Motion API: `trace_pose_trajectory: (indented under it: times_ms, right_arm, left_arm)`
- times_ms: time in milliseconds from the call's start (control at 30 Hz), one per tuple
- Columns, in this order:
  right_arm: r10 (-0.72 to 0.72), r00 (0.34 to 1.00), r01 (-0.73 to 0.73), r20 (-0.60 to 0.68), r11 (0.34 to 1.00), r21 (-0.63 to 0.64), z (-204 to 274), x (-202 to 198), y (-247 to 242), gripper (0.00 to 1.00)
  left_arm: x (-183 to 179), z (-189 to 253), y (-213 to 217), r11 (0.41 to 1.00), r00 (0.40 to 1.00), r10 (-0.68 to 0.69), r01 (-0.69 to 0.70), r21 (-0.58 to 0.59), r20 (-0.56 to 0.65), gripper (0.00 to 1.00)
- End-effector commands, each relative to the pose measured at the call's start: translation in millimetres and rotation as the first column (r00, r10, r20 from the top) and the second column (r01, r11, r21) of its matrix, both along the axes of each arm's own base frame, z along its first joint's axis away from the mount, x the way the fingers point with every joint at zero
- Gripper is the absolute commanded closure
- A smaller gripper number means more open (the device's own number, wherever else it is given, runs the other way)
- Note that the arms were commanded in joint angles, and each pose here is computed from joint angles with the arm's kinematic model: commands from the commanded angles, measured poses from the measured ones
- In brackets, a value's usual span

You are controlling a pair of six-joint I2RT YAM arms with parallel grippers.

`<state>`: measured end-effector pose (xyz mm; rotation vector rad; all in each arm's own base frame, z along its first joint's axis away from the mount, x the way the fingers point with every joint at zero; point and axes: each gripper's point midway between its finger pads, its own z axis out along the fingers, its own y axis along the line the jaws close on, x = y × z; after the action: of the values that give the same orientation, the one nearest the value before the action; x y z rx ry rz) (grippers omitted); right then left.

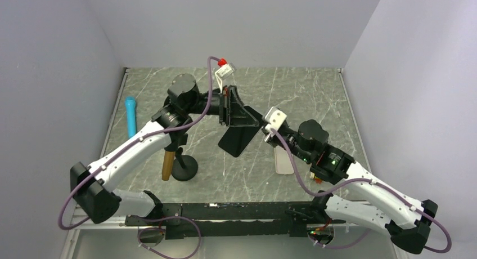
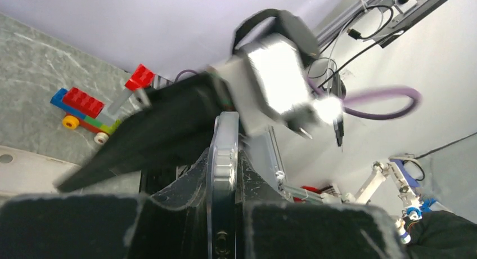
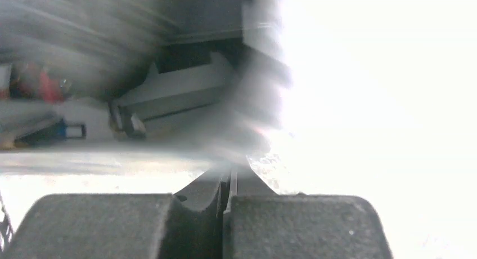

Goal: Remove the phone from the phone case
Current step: Remove the phone case from the phone.

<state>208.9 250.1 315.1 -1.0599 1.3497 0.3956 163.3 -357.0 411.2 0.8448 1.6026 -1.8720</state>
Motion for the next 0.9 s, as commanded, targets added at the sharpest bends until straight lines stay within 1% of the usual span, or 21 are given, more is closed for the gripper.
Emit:
trace_pose_trajectory:
  times_ms: [0, 67, 133, 200, 267, 300, 333, 400, 467, 533, 600, 667, 767, 867]
  right_arm:
    - [-0.304, 0.938, 0.344, -0.167, 0.869, 0.355, 12.4, 32.6, -37.3, 0.93]
    - [-0.297, 0.903, 0.404, -0.312, 0.835, 0.374, -12.5, 29.9, -38.7, 0.7]
    - [-0.241, 0.867, 0.425, -0.435, 0.813, 0.397, -29.9, 24.5, -30.8, 0.48]
    - [-0.137, 0.839, 0.404, -0.527, 0.805, 0.433, -39.4, 15.4, -14.5, 0.27]
    - [0.013, 0.819, 0.339, -0.573, 0.796, 0.502, -36.7, 1.9, 6.3, 0.1]
    - [0.093, 0.804, 0.303, -0.587, 0.786, 0.54, -37.1, -6.5, 15.5, 0.05]
    - [0.182, 0.795, 0.258, -0.579, 0.761, 0.595, -29.9, -15.1, 23.5, 0.03]
    - [0.34, 0.777, 0.178, -0.529, 0.688, 0.703, -12.7, -30.6, 33.2, 0.01]
    - [0.496, 0.748, 0.072, -0.44, 0.599, 0.797, 11.4, -50.2, 40.7, 0.02]
    - [0.596, 0.723, -0.018, -0.351, 0.524, 0.852, 31.0, -65.2, 46.4, 0.04]
    - [0.643, 0.711, -0.077, -0.285, 0.473, 0.877, 46.8, -74.1, 50.9, 0.07]
    - [0.646, 0.719, -0.076, -0.256, 0.439, 0.895, 54.9, -73.4, 53.0, 0.13]
    - [0.663, 0.714, -0.101, -0.227, 0.419, 0.902, 61.4, -75.4, 57.6, 0.21]
    - [0.687, 0.699, -0.137, -0.198, 0.4, 0.906, 63.7, -82.3, 60.0, 0.24]
  left_arm:
    - [-2.7, 18.1, 33.6, 0.991, 0.989, 0.123, -0.119, -0.061, 0.08, 1.0]
    - [10.7, 25.3, 52.8, 0.963, 0.968, 0.242, -0.233, -0.134, 0.06, 1.0]
    - [21.6, 31.0, 68.7, 0.919, 0.934, 0.353, -0.336, -0.207, 0.049, 1.0]
    - [28.1, 34.2, 79.9, 0.869, 0.898, 0.439, -0.417, -0.265, 0.028, 1.0]
    - [31.6, 39.7, 89.5, 0.82, 0.869, 0.494, -0.469, -0.328, -0.009, 1.0]
    - [32.3, 43.7, 94.6, 0.794, 0.858, 0.513, -0.487, -0.364, -0.029, 1.0]
    - [32.4, 47.5, 98.8, 0.771, 0.85, 0.524, -0.498, -0.397, -0.048, 1.0]
    - [31.5, 55.5, 106.3, 0.732, 0.844, 0.531, -0.503, -0.46, -0.079, 1.0]
    - [28.2, 62.6, 111.3, 0.704, 0.851, 0.515, -0.489, -0.515, -0.103, 1.0]
    - [24.8, 69.2, 113.7, 0.688, 0.865, 0.488, -0.463, -0.559, -0.116, 1.0]
    - [21.4, 75.0, 114.5, 0.681, 0.88, 0.46, -0.435, -0.589, -0.118, 1.0]
    - [20.7, 78.4, 115.2, 0.676, 0.885, 0.448, -0.426, -0.601, -0.123, 1.0]
    - [20.2, 79.9, 117.2, 0.662, 0.89, 0.435, -0.421, -0.619, -0.14, 1.0]
    - [21.7, 81.2, 120.5, 0.644, 0.882, 0.448, -0.434, -0.63, -0.149, 1.0]
